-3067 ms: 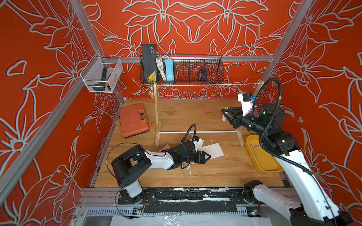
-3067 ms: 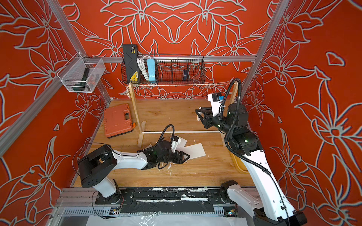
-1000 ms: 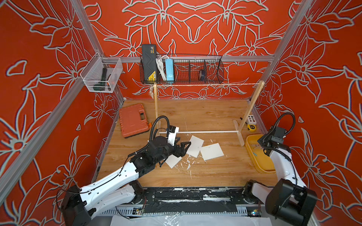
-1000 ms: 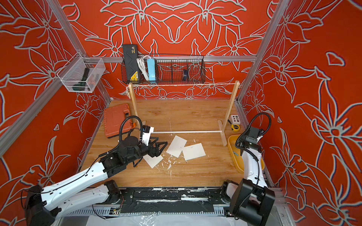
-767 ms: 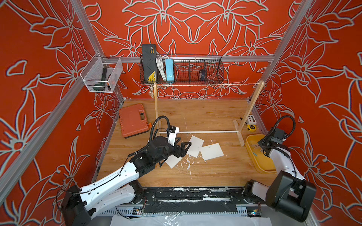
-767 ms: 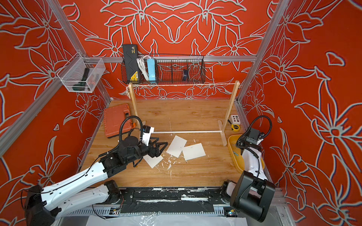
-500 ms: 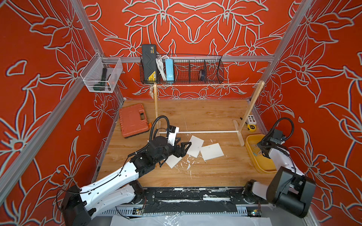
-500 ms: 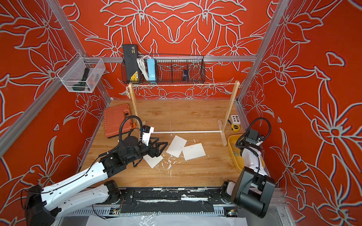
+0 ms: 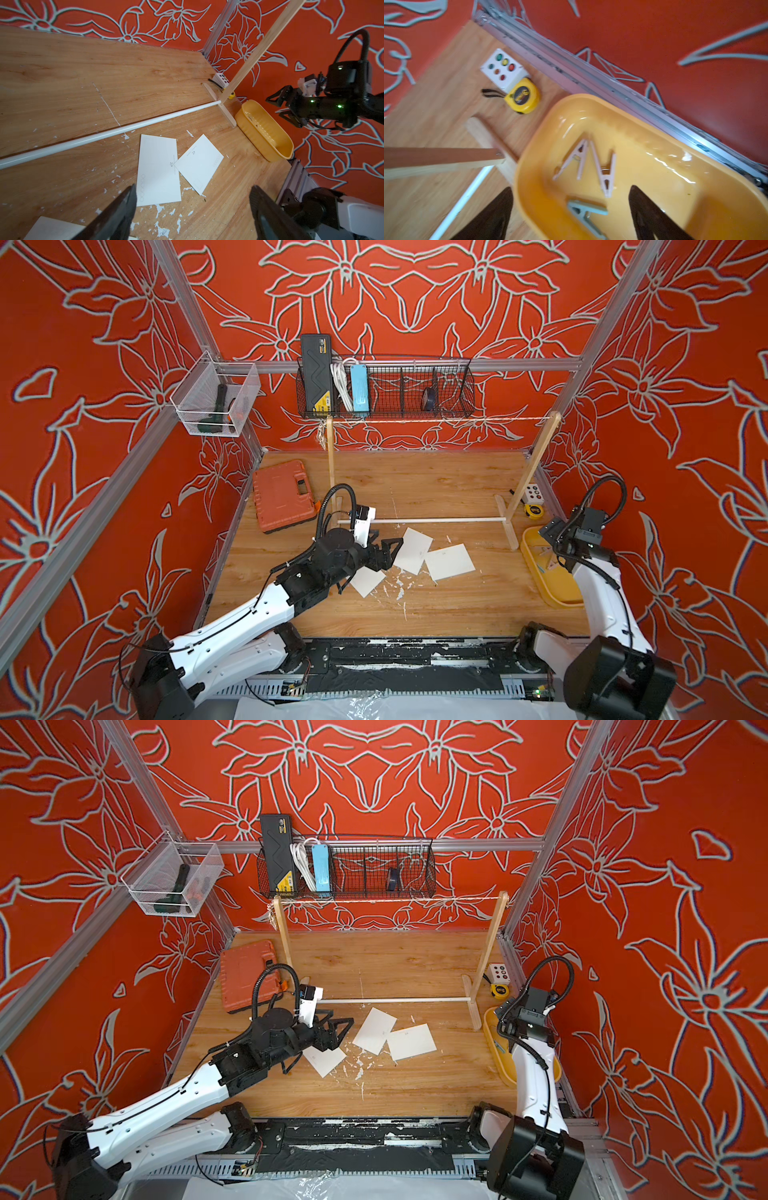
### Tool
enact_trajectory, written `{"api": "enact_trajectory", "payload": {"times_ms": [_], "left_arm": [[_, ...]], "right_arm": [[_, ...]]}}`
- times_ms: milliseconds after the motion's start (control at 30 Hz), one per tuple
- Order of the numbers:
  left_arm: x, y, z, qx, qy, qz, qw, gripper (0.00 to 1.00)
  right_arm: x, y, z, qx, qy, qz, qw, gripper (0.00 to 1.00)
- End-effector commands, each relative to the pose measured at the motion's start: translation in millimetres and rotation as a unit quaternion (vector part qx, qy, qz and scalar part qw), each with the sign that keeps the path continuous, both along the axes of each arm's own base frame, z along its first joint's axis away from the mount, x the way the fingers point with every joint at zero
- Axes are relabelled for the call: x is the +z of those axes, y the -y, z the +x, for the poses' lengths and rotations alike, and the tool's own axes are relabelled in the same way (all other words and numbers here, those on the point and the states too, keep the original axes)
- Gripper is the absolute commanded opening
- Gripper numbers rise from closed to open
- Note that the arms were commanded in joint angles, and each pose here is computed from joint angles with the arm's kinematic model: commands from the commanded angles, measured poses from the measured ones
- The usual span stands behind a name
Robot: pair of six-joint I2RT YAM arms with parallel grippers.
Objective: Remove the postcards from the strings
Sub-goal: Place the clamp in the storage box, then reset both arms
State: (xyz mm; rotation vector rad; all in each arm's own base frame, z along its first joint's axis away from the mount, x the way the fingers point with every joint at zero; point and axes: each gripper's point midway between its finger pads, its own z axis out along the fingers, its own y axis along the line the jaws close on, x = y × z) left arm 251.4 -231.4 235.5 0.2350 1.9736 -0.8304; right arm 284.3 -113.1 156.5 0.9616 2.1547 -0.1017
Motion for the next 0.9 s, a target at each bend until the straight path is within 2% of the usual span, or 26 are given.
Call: {"api": "enact_trajectory", "payload": {"times_ms": [0,200,400,533,767,867], "left_arm": [[-14,-17,9,0.045,-0.017,0.015,0.999,0.86],[-24,-50,17,0.109,-0.022,0.033,0.993,0.98],[-30,-104,32,0.191,-0.024,0.062,0.979,0.98],[-37,-139,39,0.237,-0.028,0.087,0.967,0.98],[-50,-202,55,0.344,-0.038,0.12,0.931,0.98],[-53,-236,64,0.418,-0.031,0.118,0.9,0.98]], "right_arm": [[11,-28,3,0.057,-0.006,-0.009,0.998,0.96],[25,-75,11,0.147,0.019,-0.016,0.989,0.98],[29,-117,19,0.243,0.02,-0.065,0.968,0.98],[28,-136,25,0.28,0.017,-0.098,0.955,0.98],[32,-171,50,0.342,0.038,-0.177,0.922,0.98],[31,-168,65,0.334,0.043,-0.211,0.918,0.98]]}}
